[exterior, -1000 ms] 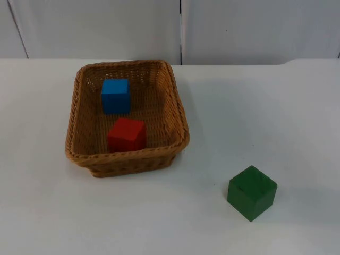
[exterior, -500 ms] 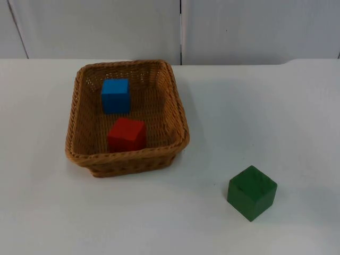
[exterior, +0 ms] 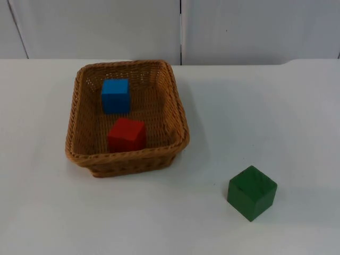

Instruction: Pick up one cube with each hand and place exactly two cubes into the same basket, leaving the remaining cube outside.

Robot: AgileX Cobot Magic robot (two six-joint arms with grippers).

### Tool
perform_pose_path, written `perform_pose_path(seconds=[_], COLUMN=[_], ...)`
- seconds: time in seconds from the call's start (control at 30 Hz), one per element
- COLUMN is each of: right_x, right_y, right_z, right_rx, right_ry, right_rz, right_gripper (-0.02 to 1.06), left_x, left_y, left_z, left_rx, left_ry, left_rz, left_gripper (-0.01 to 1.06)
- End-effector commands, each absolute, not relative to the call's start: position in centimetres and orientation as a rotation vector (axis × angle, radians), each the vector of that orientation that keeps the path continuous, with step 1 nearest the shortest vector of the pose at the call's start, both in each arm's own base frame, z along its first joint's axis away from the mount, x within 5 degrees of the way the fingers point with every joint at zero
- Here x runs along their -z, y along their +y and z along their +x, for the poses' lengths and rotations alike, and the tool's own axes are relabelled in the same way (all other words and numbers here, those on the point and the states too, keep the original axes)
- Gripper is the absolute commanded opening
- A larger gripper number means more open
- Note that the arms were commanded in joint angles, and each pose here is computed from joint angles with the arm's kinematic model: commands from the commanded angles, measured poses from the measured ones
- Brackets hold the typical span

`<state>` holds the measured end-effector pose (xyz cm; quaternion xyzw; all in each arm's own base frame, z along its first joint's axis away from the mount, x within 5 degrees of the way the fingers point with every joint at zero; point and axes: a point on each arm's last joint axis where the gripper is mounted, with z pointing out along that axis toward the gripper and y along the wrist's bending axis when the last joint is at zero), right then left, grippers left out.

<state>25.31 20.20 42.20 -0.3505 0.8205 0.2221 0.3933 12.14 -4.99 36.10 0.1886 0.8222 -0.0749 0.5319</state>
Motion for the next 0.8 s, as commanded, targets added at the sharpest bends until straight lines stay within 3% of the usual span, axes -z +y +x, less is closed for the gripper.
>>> perform_pose_path(seconds=[0.0, 0.77], right_x=[-42.2, -36.9], right_y=[19.6, 13.0], right_z=[24.5, 15.9], right_rx=[-0.569, -0.542], right_ry=[2.050, 1.984], right_rz=[-0.867, -0.763], right_gripper=[0.79, 0.79], left_x=[-36.1, -36.4], left_y=[-4.6, -1.7], left_z=[11.3, 5.1], left_rx=[0.196, 0.200], left_ry=[1.963, 1.940], left_rz=[0.429, 0.399], left_gripper=[0.89, 0.89])
